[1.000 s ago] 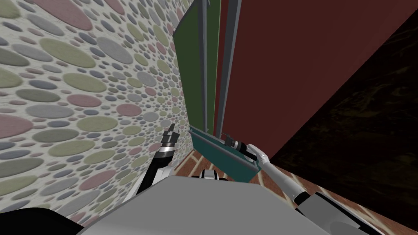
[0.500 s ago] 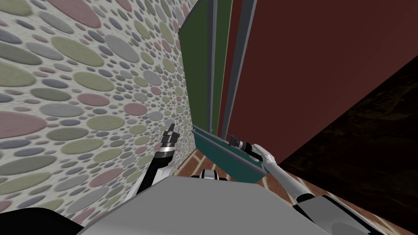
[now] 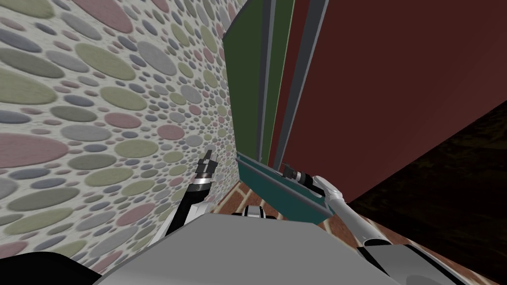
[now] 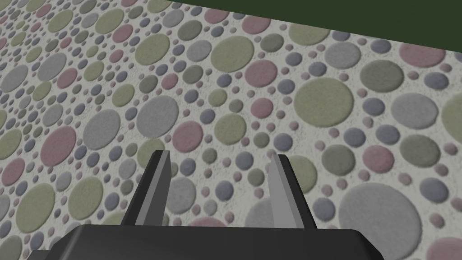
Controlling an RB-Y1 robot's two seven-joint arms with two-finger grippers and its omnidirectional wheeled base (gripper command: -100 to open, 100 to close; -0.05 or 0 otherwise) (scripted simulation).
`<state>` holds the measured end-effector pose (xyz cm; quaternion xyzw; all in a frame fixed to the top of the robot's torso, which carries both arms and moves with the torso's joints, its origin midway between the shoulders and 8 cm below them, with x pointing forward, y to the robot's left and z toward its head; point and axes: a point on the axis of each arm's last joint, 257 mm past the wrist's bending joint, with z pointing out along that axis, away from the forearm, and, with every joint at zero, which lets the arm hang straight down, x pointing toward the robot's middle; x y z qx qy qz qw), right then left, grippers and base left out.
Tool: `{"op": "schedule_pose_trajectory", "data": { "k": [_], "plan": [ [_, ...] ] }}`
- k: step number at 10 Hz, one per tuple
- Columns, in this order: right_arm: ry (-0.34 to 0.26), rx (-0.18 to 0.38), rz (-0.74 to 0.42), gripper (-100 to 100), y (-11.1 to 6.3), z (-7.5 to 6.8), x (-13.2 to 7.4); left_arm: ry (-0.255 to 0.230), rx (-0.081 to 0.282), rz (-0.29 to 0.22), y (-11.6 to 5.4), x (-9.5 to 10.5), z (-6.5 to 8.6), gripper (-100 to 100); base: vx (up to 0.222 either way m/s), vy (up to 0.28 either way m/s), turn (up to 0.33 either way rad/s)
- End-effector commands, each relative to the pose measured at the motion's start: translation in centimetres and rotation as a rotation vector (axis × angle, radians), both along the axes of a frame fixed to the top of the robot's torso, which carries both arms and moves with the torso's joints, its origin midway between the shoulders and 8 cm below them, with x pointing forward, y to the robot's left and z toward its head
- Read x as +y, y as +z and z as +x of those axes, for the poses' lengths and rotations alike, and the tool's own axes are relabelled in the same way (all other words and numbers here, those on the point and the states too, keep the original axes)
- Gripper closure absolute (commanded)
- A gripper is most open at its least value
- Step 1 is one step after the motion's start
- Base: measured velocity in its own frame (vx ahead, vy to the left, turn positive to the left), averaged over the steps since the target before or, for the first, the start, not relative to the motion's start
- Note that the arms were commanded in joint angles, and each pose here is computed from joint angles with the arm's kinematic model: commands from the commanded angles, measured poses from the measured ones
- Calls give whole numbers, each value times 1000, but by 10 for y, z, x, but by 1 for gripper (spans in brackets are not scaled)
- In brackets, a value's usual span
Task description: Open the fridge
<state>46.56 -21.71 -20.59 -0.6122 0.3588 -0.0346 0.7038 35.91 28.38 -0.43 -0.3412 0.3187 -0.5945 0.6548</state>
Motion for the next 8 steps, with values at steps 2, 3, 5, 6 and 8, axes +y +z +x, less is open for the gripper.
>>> {"op": "schedule_pose_trajectory", "data": {
  "k": [2,3,5,6,8],
  "plan": [
    [-13,3,-10,-100,0,-5,-30,0,0,0,0,0,0,0,28,83,57],
    [-23,-15,-3,-100,8,-3,-37,0,0,0,0,0,0,0,5,54,-2],
    [-40,-29,2,-100,14,0,-44,0,0,0,0,0,0,0,-11,20,5],
    [-28,23,-18,-100,-6,-13,-57,0,0,0,0,0,0,0,29,64,94],
    [-44,-14,-2,-100,10,-11,-70,0,0,0,0,0,0,0,36,79,5]
  ]
}}
